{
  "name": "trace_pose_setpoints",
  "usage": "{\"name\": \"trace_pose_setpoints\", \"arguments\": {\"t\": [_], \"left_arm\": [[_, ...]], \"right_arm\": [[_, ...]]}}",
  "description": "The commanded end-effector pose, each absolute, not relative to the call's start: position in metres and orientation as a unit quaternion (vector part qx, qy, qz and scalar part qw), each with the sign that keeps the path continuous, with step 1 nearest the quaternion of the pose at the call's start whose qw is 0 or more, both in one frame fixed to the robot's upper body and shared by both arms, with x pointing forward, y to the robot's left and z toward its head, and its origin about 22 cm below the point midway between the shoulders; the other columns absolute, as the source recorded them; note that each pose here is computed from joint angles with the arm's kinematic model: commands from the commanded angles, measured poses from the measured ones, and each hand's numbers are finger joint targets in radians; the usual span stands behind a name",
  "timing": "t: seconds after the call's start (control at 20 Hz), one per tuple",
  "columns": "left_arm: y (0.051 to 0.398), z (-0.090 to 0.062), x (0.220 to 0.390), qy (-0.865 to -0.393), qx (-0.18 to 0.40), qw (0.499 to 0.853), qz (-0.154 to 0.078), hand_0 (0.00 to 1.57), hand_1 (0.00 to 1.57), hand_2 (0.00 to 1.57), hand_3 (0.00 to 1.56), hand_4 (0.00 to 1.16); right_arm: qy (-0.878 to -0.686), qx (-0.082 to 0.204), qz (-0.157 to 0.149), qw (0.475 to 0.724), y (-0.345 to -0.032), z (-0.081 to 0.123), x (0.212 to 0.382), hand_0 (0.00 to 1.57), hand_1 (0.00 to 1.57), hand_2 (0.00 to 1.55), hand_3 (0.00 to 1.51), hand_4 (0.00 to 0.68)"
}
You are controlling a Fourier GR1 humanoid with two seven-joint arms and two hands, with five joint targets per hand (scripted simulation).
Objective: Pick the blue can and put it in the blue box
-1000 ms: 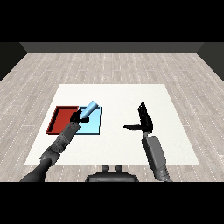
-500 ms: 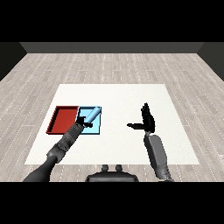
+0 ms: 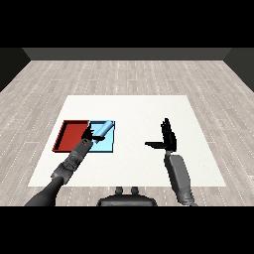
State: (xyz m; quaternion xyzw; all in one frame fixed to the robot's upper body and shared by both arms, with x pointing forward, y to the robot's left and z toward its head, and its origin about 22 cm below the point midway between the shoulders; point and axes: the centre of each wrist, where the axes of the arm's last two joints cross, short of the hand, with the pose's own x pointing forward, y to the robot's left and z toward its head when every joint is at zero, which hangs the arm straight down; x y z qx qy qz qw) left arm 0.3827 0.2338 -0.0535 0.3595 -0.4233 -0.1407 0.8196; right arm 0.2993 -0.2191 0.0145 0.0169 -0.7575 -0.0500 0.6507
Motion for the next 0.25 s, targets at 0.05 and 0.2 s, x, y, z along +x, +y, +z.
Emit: {"name": "trace_pose_setpoints", "arguments": {"t": [0.05, 0.2], "left_arm": [[0.212, -0.018, 0.404, -0.592, 0.387, 0.706, -0.032, 0.0, 0.0, 0.0, 0.0, 0.0], [0.215, 0.002, 0.407, -0.695, 0.319, 0.644, -0.002, 0.0, 0.0, 0.0, 0.0, 0.0]], "right_arm": [[-0.76, 0.007, -0.034, 0.65, -0.219, 0.016, 0.3, 0.0, 0.0, 0.0, 0.0, 0.0], [-0.766, -0.005, 0.003, 0.643, -0.231, 0.021, 0.301, 0.0, 0.0, 0.0, 0.0, 0.0]]}}
